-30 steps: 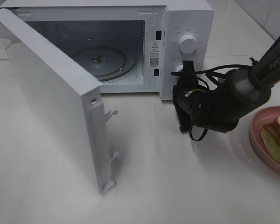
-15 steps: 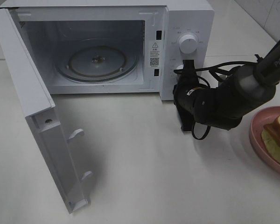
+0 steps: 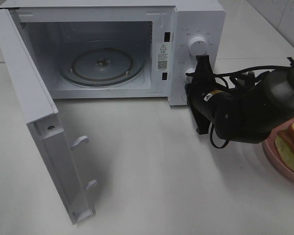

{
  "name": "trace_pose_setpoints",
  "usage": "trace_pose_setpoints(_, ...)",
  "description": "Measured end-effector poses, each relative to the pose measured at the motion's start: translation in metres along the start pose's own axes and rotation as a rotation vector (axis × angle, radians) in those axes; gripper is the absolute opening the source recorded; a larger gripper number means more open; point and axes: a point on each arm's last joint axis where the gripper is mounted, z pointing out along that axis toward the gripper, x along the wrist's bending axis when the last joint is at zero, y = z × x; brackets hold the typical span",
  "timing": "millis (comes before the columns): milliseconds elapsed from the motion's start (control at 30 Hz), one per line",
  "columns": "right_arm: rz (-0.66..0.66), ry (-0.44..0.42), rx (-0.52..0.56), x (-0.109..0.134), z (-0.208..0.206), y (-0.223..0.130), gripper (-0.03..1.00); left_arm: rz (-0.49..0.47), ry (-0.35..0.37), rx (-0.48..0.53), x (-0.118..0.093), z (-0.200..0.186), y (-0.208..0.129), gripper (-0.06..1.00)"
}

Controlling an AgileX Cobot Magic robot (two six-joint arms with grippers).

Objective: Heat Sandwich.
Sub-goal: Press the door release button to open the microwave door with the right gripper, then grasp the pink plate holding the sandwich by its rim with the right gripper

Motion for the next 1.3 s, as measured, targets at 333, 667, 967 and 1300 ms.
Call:
trace_pose_setpoints(333,-0.073,-0.071,0.054,-0.015,-0.034,-0.006,0.01,0.0,0.0,0.0,0.0,0.0,0.0,0.97)
trace_pose_setpoints(667,-0.236,-0.177,0.149,-0.002,-0.07,-0.003,0.01,0.0,0.0,0.0,0.0,0.0,0.0,0.97)
trace_pose_setpoints(967,-0.578,-0.251,0.325,0.014,-0.098,-0.006,0.02,0.0,0.0,0.0,0.0,0.0,0.0,0.97)
trace_pose_setpoints(1300,-0.967,-0.366,0.581,0.021,-0.128,0.016,0.04,0.0,0.0,0.0,0.0,0.0,0.0,0.97)
